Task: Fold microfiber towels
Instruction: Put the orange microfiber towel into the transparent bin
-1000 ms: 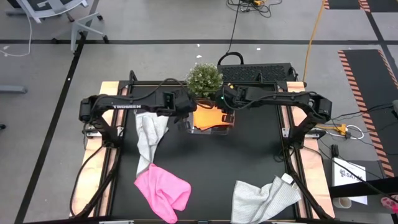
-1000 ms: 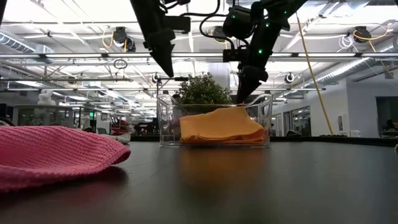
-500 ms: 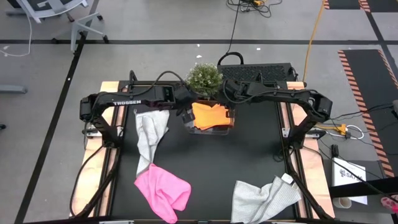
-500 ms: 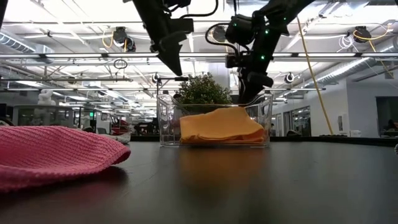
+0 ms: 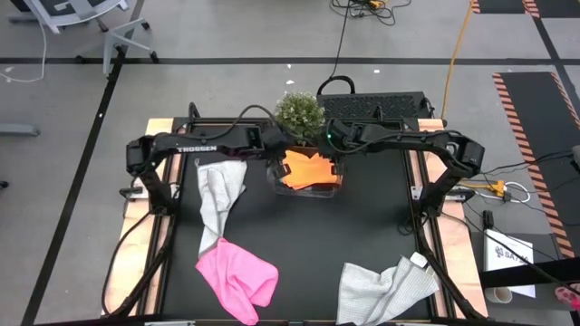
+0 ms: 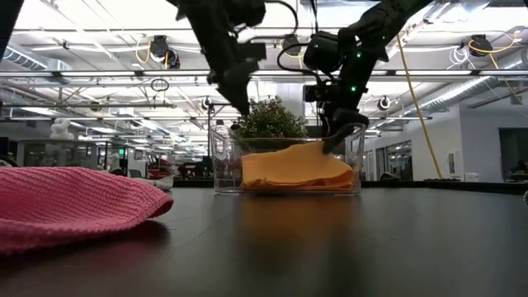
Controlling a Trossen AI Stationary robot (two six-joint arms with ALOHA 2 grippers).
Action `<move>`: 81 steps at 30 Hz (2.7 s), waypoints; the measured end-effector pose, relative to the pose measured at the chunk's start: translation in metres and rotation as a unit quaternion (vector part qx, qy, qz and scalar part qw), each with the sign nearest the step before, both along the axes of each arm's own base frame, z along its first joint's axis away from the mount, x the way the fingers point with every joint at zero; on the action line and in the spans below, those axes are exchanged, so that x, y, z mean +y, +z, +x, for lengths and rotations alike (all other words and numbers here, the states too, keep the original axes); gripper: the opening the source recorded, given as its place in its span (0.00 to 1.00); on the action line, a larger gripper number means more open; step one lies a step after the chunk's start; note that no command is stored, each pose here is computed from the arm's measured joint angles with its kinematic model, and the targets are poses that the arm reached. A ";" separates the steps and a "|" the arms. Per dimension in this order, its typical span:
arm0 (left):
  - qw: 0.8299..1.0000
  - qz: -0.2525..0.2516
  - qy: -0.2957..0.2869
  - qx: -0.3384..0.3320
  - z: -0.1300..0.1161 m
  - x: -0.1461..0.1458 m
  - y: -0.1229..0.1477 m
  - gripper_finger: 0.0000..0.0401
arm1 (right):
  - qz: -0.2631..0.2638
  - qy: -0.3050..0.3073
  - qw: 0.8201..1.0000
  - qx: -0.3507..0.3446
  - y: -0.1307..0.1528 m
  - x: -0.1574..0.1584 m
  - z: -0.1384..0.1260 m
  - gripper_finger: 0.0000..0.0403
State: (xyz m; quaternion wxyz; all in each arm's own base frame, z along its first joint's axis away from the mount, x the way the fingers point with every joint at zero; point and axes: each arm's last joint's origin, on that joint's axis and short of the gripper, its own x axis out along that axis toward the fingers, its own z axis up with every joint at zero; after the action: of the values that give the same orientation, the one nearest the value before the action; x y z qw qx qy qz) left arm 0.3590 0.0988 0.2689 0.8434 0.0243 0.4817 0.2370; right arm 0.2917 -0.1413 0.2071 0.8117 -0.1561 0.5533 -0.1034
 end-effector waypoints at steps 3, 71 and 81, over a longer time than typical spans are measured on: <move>1.000 -0.002 -0.005 0.009 0.010 0.002 -0.016 0.12 | -0.005 0.004 1.000 -0.009 0.001 0.001 0.002 0.33; 0.980 0.028 -0.181 0.072 0.036 0.010 -0.062 0.12 | -0.004 -0.012 0.999 -0.037 0.013 0.005 0.001 0.06; 0.983 -0.021 -0.148 0.107 0.026 0.006 -0.065 0.23 | -0.001 -0.012 0.999 -0.030 0.012 0.005 0.000 0.06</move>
State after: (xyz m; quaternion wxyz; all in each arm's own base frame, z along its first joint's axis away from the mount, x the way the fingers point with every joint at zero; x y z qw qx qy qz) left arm 0.3845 0.1047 0.2042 0.8131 0.1030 0.5650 0.0954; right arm 0.2912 -0.1360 0.2186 0.8266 -0.1471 0.5303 -0.1180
